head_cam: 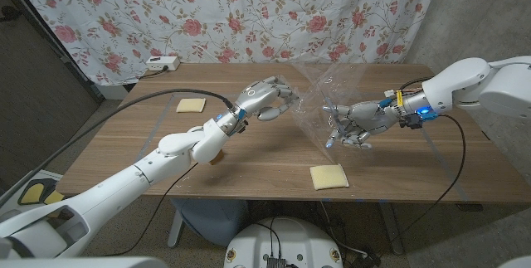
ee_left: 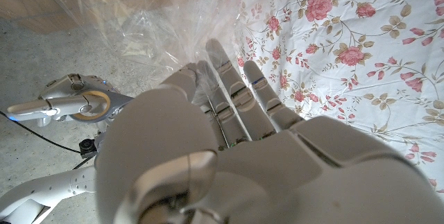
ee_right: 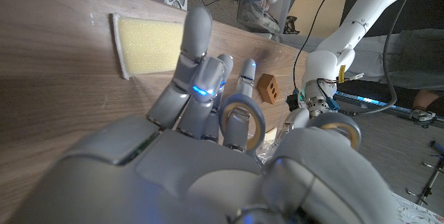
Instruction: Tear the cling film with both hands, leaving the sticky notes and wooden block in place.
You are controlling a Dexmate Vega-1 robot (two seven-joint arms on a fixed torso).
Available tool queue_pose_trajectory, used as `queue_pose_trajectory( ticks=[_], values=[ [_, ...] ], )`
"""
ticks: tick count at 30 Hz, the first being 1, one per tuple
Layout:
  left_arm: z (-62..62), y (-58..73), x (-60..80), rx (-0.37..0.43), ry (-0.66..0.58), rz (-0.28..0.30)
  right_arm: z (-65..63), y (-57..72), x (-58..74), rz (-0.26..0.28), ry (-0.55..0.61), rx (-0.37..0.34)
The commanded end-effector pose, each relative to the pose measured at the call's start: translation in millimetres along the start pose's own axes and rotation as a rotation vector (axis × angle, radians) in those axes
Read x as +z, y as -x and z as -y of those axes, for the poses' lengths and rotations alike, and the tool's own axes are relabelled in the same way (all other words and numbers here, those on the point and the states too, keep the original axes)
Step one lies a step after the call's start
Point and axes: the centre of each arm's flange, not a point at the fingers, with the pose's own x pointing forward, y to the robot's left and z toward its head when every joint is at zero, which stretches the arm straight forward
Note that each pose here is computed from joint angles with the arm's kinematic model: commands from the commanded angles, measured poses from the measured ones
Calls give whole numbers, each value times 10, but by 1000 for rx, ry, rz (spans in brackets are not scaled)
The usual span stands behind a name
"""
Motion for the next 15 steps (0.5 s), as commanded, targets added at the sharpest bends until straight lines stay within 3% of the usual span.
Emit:
queue_pose_trajectory(
  ticks=[1, 15],
  values=[
    [-1, -37, 7, -13, -20, 38, 51, 5, 24, -8, 7, -14],
    [11, -49, 18, -28, -27, 54, 106, 97, 98, 2, 23, -52]
  ],
)
